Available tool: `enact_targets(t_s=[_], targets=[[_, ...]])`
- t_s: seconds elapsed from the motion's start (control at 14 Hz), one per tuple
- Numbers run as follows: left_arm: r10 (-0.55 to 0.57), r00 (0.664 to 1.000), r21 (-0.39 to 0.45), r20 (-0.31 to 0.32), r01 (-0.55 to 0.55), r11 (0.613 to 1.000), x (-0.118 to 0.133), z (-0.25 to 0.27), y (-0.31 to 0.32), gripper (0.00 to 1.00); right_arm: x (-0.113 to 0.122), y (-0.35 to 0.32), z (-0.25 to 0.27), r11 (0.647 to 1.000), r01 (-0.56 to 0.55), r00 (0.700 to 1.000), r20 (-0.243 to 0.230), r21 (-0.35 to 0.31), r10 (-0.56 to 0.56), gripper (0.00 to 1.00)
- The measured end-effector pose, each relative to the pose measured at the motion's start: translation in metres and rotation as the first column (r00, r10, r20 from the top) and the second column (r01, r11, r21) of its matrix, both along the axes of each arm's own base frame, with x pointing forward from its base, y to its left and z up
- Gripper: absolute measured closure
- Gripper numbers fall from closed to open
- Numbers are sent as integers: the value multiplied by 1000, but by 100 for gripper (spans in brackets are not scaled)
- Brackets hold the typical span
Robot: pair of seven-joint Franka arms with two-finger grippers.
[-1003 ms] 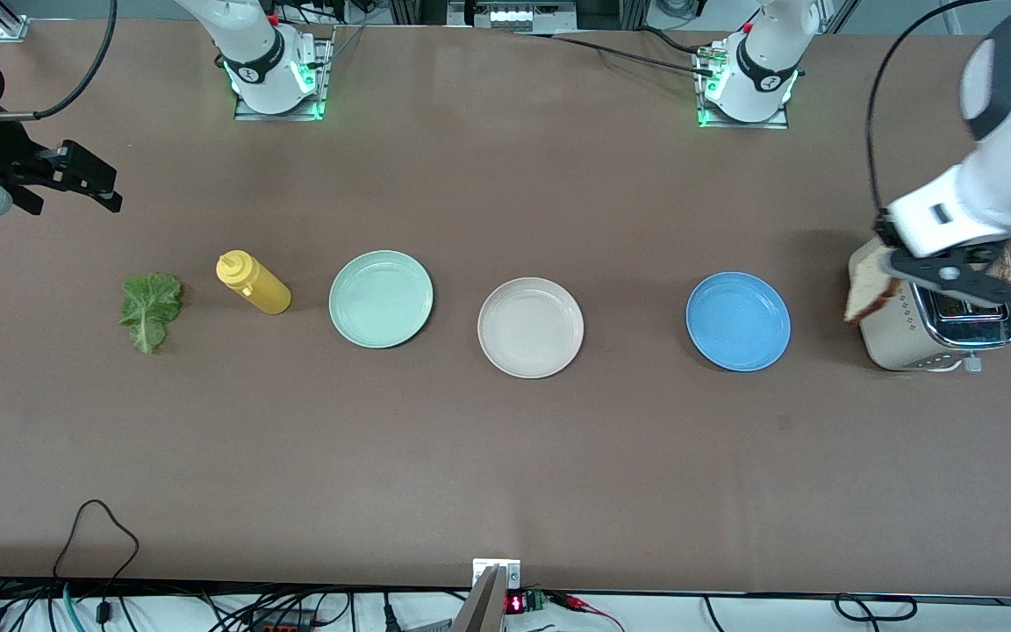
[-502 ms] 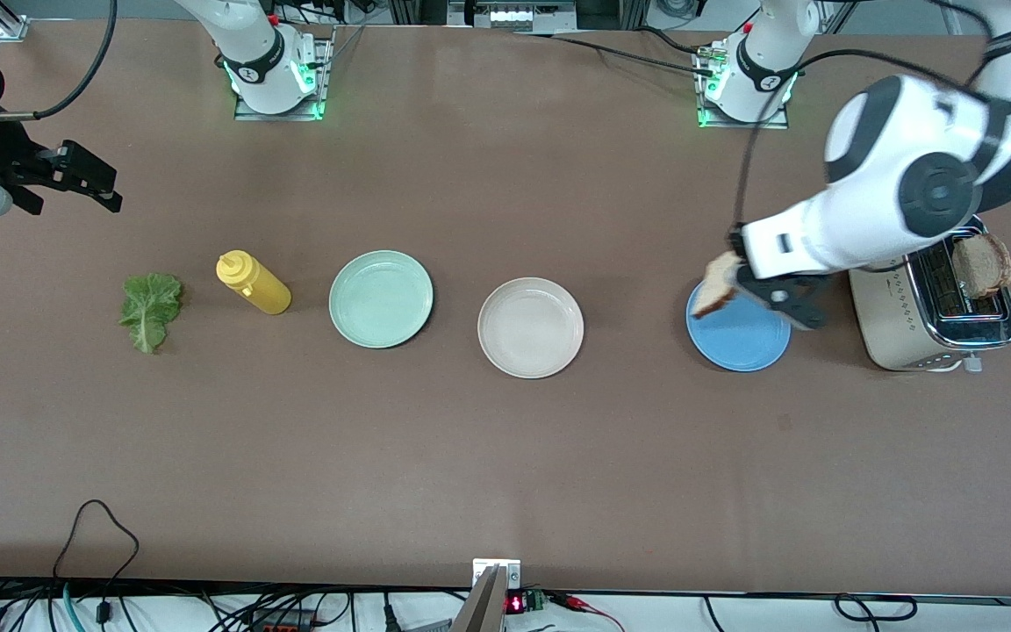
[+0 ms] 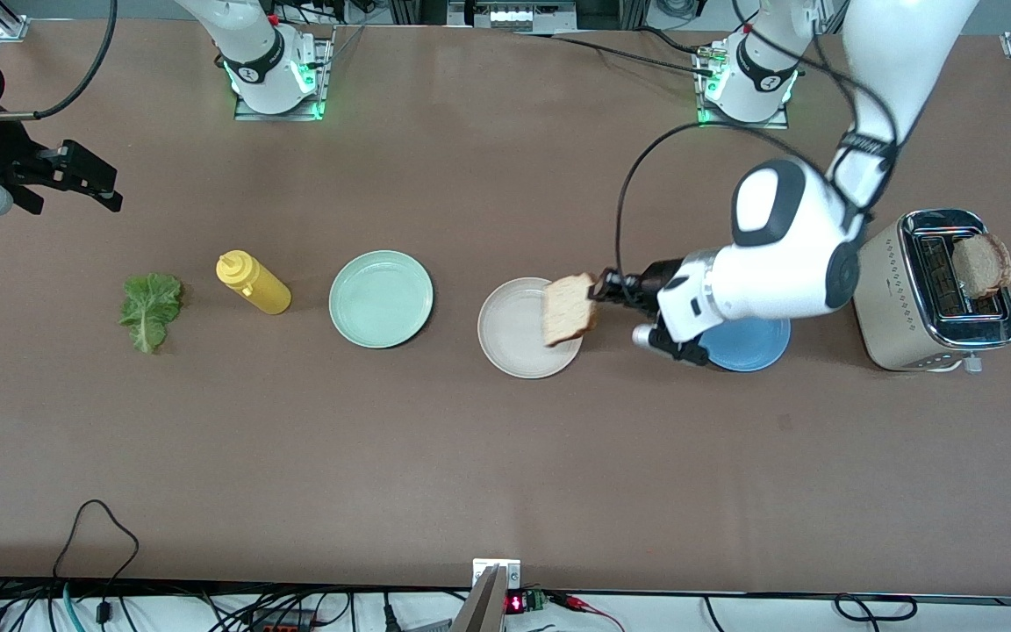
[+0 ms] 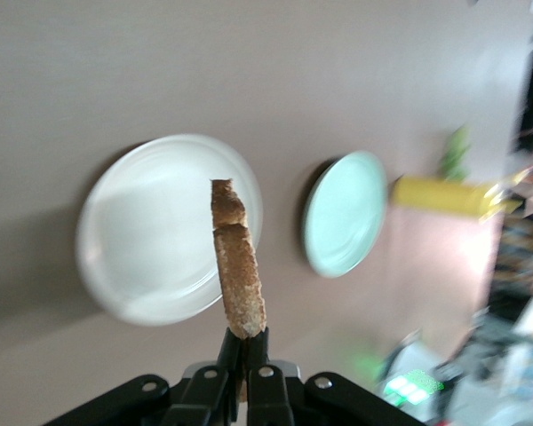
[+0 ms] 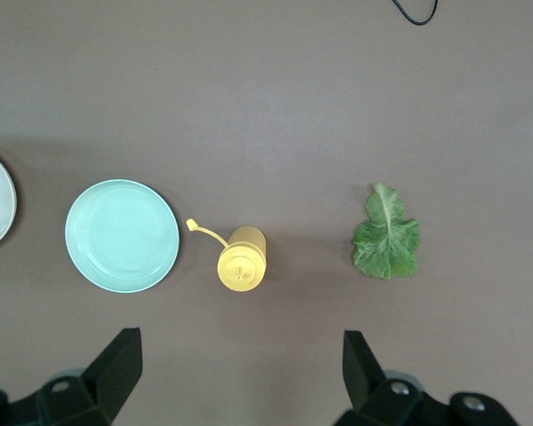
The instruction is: Make sandwich in beige plate with both arms
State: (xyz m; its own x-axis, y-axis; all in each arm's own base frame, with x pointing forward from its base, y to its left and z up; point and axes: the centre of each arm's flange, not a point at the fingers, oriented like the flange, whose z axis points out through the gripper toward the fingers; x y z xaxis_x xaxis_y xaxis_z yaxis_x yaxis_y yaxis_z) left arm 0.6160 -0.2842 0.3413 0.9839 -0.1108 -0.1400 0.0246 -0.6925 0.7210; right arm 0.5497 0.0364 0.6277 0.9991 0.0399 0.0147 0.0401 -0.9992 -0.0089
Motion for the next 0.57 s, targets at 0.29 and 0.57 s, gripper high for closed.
enact_targets(t_s=[0.29,0.57], targets=[[-29,1000,-166,11,30,986,-3,-69,-20,94,0,0,-1,1000,0,1000,-4,0,0,0],[-74,997,-191,24,77,979,-9,-99,-21,94,0,-1,-12,1000,-21,998,-55,-2,20,0]])
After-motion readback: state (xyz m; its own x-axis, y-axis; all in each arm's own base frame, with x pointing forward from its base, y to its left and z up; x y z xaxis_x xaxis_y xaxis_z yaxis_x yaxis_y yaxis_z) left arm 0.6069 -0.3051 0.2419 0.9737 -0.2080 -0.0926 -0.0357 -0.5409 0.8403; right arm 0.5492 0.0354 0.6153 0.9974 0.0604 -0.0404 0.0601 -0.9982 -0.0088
